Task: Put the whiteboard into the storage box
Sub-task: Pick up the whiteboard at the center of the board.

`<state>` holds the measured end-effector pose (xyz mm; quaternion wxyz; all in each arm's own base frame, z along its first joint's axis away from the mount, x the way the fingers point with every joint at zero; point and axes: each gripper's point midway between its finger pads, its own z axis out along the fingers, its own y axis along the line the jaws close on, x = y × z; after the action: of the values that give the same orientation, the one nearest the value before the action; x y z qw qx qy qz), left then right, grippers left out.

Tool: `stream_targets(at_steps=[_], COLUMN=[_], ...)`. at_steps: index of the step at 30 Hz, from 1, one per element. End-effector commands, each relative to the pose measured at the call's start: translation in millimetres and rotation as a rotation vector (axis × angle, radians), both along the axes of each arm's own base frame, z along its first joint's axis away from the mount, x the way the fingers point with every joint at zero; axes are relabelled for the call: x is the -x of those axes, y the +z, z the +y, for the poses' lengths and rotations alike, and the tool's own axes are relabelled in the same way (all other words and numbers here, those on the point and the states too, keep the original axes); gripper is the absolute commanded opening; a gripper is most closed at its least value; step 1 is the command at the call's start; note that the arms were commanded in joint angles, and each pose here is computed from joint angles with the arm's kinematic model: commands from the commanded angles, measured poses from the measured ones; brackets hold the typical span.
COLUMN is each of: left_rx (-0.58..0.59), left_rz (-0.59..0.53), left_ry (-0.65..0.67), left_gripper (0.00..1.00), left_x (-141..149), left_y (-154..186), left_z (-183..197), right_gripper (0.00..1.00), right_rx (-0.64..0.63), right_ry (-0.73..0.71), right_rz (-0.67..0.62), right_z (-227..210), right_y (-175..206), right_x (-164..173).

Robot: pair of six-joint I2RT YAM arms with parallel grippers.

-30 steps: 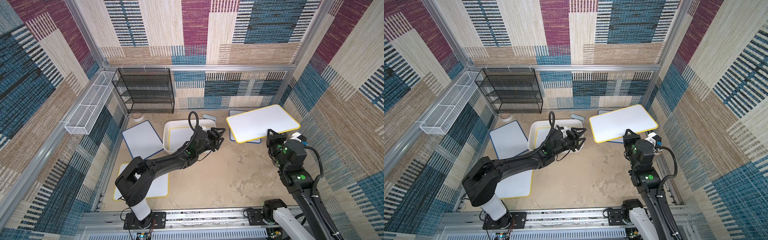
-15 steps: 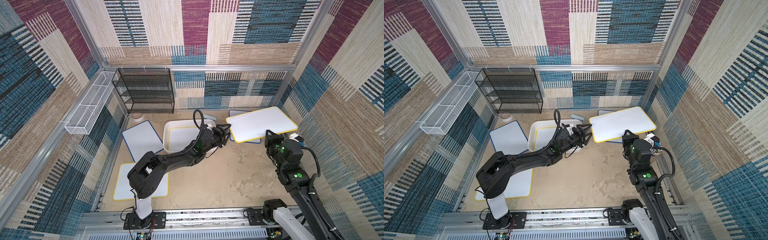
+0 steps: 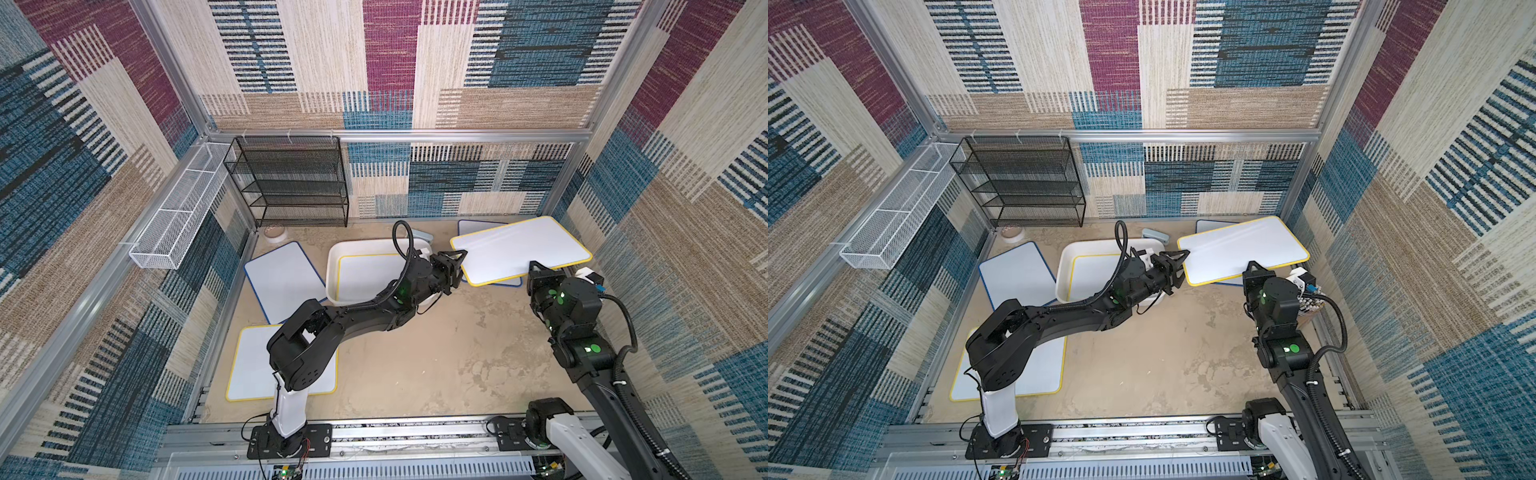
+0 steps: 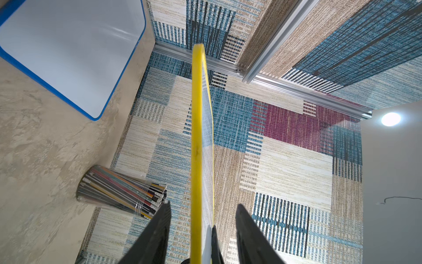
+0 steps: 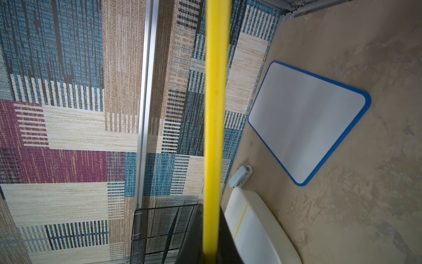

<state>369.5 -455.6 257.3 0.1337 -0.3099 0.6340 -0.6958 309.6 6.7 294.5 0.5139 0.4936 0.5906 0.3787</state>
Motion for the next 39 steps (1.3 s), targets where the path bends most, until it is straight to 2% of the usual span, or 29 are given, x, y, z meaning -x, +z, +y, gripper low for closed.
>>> stream_targets(at_steps=[1, 13, 17, 21, 28, 33, 39], left_rx=[0.058, 0.054, 0.027, -0.022, -0.085, -0.163, -0.181], left_rz=[-0.032, -0.058, -0.112, -0.173, -0.268, -0.344, -0.414], left_ry=[0.003, 0.006, 0.004, 0.009, 0.01, 0.03, 0.021], left_gripper=[0.39, 0.08, 0.0, 0.0, 0.0, 0.0, 0.0], left_x=[0, 0, -3, -6, -19, -30, -50], left_y=[17, 15, 22, 27, 26, 21, 22], left_z=[-1, 0, 4, 18, 64, 122, 189], right_gripper=[0.0, 0.0, 0.04, 0.21, 0.44, 0.67, 0.85], right_rx=[-0.03, -0.043, -0.045, -0.021, 0.053, 0.189, 0.415], right_ry=[-0.004, 0.008, 0.039, 0.083, 0.234, 0.404, 0.625], right_rz=[-0.097, -0.059, -0.041, -0.02, 0.045, 0.108, 0.188], right_z=[0, 3, 9, 16, 42, 74, 125], right_y=[23, 9, 3, -4, -33, -48, -63], right_x=[-4, -7, -10, -13, -18, -27, -39])
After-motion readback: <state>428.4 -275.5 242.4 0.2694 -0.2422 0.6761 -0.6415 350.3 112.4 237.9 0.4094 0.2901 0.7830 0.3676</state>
